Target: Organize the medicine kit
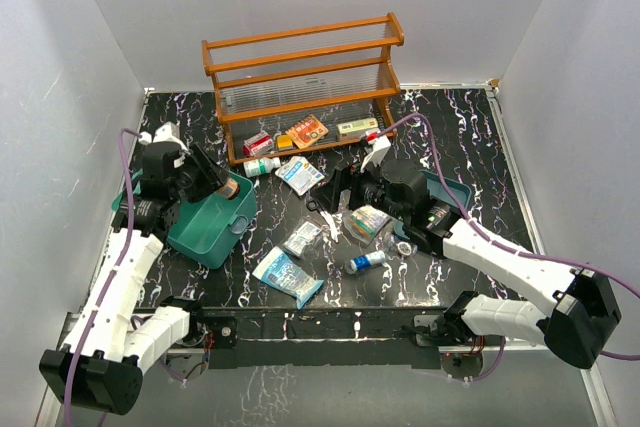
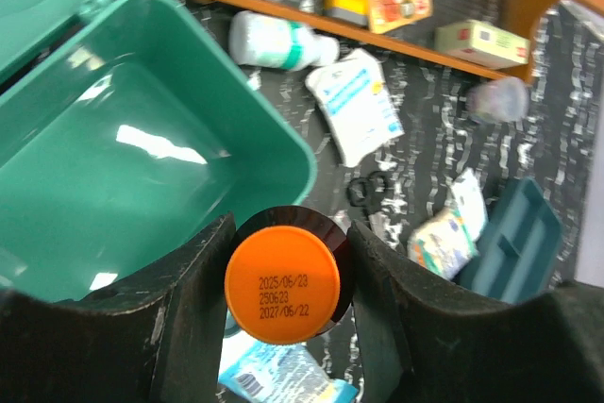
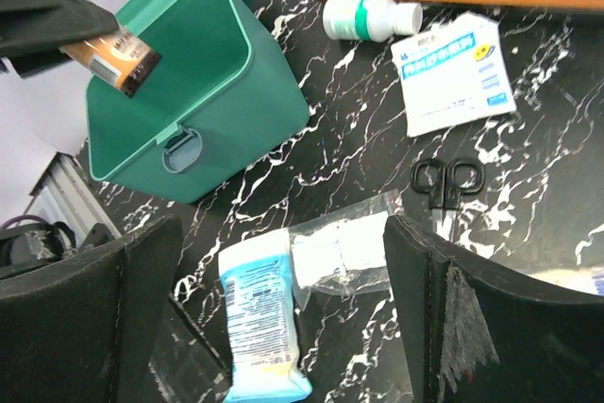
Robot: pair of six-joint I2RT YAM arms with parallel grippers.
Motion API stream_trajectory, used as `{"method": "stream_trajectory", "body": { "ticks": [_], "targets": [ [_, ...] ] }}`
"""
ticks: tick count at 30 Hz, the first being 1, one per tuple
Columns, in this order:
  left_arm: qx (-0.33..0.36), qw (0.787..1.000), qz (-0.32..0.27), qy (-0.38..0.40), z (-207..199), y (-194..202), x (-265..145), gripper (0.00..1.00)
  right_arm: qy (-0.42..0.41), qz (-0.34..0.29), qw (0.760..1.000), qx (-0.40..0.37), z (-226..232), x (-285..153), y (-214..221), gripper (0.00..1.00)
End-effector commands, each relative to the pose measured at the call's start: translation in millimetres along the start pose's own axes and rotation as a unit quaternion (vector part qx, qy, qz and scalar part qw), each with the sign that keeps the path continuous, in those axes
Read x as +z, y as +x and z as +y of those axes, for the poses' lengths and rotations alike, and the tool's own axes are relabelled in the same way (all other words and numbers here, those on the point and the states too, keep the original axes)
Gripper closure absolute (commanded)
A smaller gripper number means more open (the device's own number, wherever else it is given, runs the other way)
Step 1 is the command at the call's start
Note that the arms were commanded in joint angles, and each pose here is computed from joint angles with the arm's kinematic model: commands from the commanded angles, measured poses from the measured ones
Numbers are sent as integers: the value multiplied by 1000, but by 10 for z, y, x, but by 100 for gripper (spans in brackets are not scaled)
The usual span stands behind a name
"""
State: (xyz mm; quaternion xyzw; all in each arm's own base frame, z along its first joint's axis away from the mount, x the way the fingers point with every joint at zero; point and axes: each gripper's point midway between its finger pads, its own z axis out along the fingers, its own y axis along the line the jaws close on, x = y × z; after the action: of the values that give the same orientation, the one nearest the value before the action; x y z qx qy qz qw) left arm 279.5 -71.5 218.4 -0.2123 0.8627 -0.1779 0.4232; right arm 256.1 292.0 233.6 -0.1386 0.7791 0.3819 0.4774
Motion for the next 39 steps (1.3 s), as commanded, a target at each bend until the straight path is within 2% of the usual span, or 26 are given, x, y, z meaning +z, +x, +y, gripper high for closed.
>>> {"method": "stream_trajectory", "body": {
  "ticks": [1,4,10,17,20,25,29,34,37,39],
  "targets": [
    [-11,998,-11,-61,327,85,113,67,-8,4,999,41,77,-21,-12,15],
    [-13,996,-7,-82,439,133,263,67,-18,8,999,43,81,-35,59,15],
    [-40,997,26,-67,464,334,608,66,-38,-7,998,46,111,-69,92,14],
    [-85,993,68,-56,505,627,803,61,15,-13,997,69,-129,84,192,16],
    [-111,989,89,-43,478,736,875,59,43,-31,993,106,-218,151,143,16],
    [-127,983,122,-45,471,852,1003,58,78,-21,987,136,-260,238,77,18],
    [-102,982,147,-55,464,828,1047,48,134,-26,983,119,-441,181,35,18],
    [-106,979,160,-61,520,933,1032,34,191,-38,977,88,-639,114,-45,18],
    [-101,980,157,-65,532,919,991,33,202,-25,976,76,-665,150,-44,18],
    [-97,982,149,-69,549,887,965,36,206,-18,976,69,-680,176,-26,18]
  ]
}}
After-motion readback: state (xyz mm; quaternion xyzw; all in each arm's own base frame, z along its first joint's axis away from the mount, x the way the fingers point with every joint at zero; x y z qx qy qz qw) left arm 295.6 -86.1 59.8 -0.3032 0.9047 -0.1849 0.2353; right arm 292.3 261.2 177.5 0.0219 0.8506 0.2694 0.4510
